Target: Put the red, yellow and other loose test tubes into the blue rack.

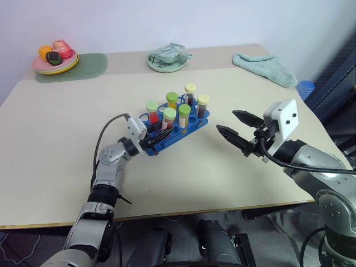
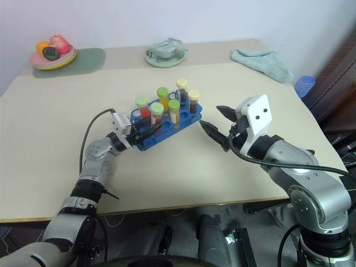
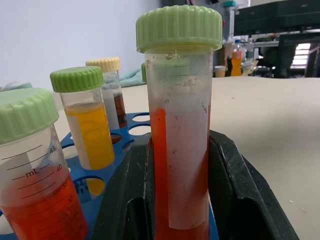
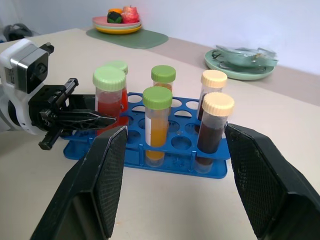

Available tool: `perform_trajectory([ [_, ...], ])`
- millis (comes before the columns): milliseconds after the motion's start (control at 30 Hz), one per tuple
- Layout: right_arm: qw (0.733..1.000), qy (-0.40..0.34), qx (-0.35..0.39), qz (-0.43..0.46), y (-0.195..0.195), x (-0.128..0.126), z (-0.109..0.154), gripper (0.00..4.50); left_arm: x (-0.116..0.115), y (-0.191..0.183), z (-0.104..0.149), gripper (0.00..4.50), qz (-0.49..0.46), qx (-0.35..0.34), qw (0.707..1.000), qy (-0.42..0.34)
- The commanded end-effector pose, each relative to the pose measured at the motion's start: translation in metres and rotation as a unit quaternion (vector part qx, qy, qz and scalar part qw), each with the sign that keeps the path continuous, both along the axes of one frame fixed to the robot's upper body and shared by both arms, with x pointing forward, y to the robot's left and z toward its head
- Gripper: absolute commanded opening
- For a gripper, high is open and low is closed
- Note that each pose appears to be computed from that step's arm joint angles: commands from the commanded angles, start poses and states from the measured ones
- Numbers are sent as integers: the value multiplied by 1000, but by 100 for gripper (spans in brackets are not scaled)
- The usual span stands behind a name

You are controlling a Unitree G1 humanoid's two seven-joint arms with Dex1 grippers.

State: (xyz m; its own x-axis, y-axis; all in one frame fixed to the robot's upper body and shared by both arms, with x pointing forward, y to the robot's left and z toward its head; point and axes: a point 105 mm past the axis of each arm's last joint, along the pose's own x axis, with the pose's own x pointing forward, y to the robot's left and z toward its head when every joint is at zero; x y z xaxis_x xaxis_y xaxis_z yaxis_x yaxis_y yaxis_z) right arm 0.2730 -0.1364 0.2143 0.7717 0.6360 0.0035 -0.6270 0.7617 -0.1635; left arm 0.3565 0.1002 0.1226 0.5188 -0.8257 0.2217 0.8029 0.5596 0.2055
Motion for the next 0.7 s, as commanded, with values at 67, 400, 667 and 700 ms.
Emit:
perform_trajectory([
  [67,999,-32,2,13,4,-6,12,315,-3,4,-8,183,-12,-14,999,49],
  [400,999,-18,-8,26,-2,-6,9,315,-33,10,5,402,-9,-20,998,52],
  [667,999,12,-17,31,-17,-12,-3,315,-65,71,1,402,18,34,997,67],
  [700,999,18,-21,25,-23,-15,-7,315,-68,81,2,402,29,49,996,63],
])
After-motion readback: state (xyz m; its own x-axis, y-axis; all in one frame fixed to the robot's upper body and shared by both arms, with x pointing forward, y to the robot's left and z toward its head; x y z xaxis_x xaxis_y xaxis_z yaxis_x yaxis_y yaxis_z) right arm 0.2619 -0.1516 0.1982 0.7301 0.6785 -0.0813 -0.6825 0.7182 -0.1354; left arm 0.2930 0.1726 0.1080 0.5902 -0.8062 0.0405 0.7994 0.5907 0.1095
